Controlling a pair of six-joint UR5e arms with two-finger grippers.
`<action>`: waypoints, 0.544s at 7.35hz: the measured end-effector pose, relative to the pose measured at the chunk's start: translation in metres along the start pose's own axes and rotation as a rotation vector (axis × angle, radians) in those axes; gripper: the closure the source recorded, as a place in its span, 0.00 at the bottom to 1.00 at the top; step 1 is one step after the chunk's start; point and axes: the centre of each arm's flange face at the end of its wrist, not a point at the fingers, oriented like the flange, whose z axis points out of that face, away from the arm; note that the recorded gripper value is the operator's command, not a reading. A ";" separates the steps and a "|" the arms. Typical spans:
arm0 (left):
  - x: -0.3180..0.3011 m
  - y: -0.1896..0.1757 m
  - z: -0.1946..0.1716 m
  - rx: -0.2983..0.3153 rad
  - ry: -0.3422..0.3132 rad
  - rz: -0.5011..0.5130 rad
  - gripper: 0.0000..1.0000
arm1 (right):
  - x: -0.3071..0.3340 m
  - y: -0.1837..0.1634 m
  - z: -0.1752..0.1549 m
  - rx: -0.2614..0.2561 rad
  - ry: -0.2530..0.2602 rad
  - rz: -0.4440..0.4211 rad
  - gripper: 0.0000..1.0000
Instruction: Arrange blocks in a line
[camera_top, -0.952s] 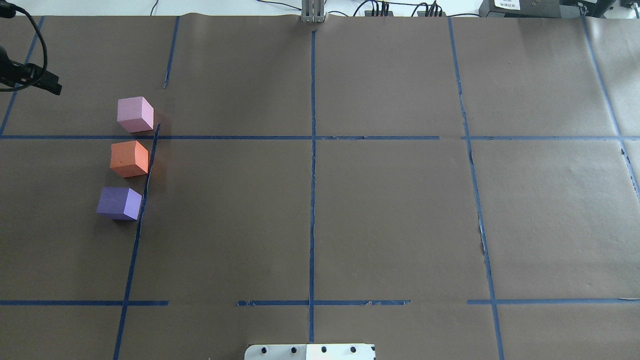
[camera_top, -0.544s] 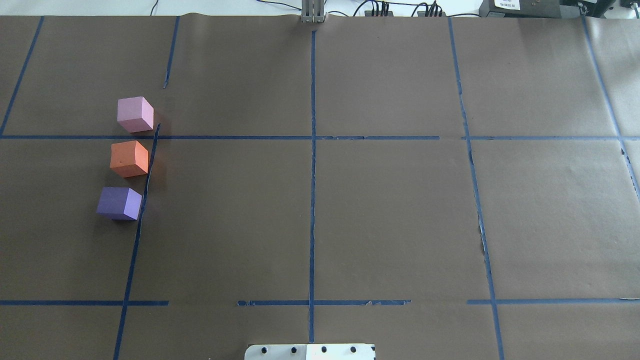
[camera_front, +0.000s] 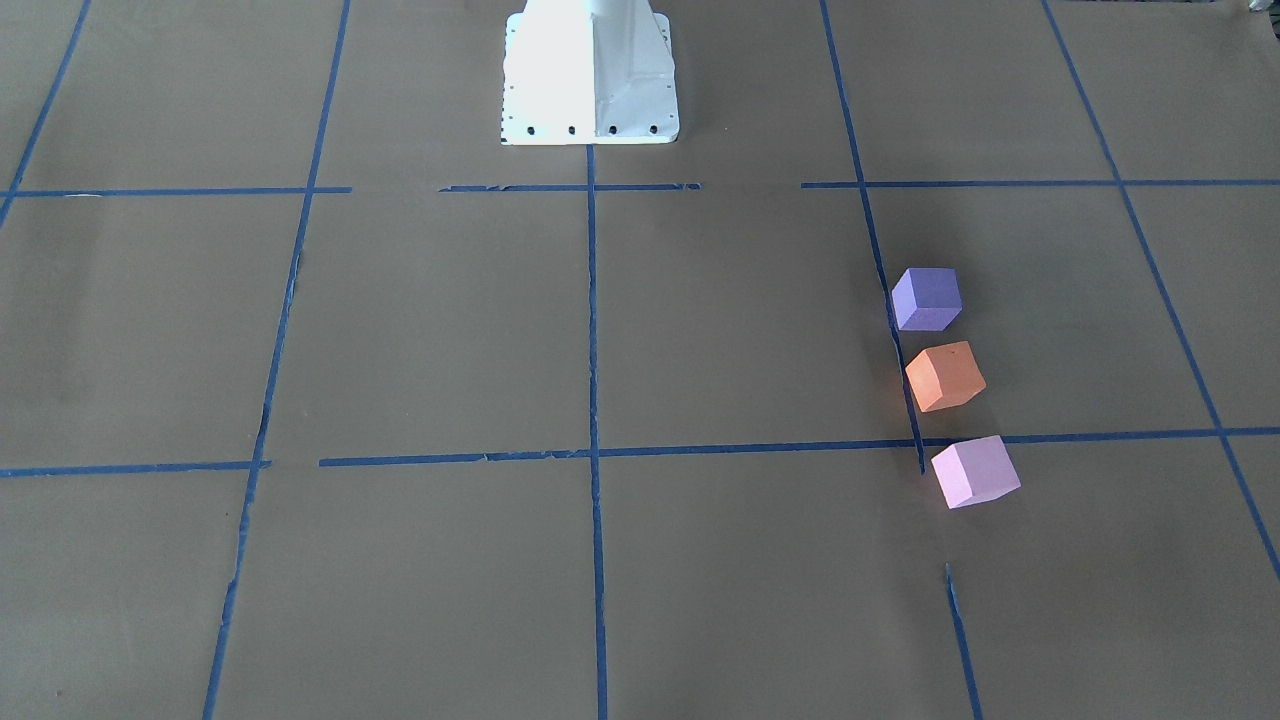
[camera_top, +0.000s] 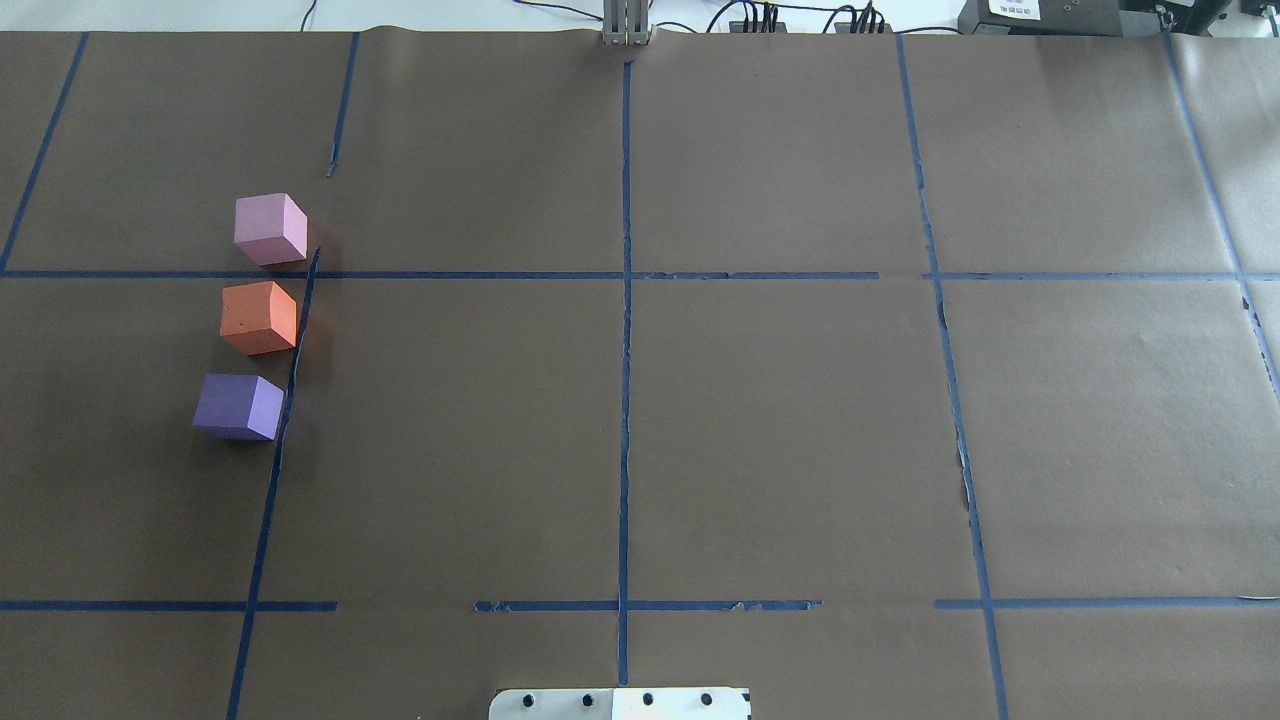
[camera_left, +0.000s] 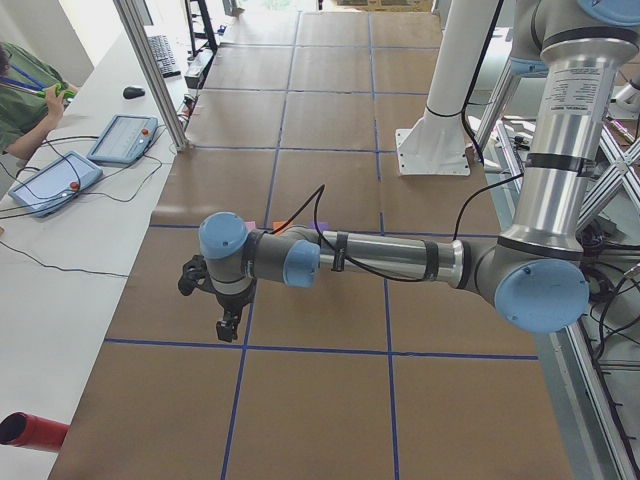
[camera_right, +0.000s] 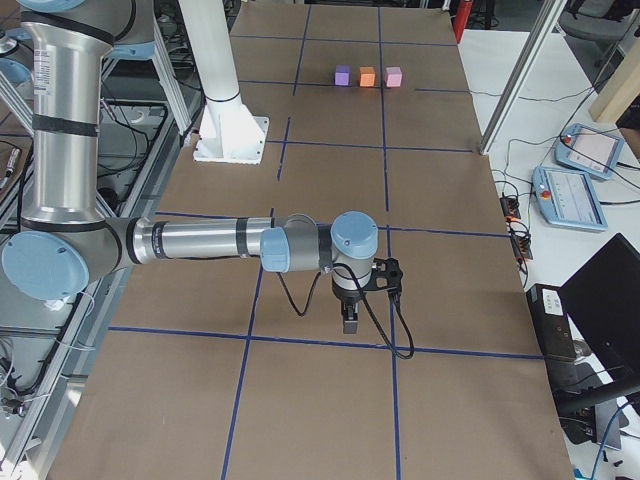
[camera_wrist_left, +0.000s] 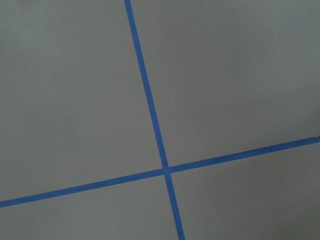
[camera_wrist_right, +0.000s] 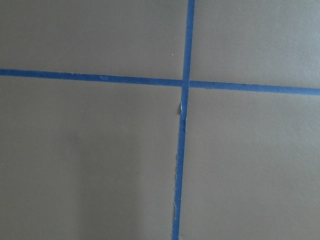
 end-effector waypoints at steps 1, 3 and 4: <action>-0.012 0.015 0.006 -0.017 0.009 0.001 0.00 | 0.000 0.000 0.000 0.000 0.000 0.000 0.00; -0.021 0.031 0.014 -0.048 0.025 -0.018 0.00 | 0.000 0.000 0.000 0.000 0.000 0.000 0.00; -0.024 0.036 0.017 -0.061 0.029 -0.029 0.00 | 0.000 0.000 0.000 0.000 0.000 0.000 0.00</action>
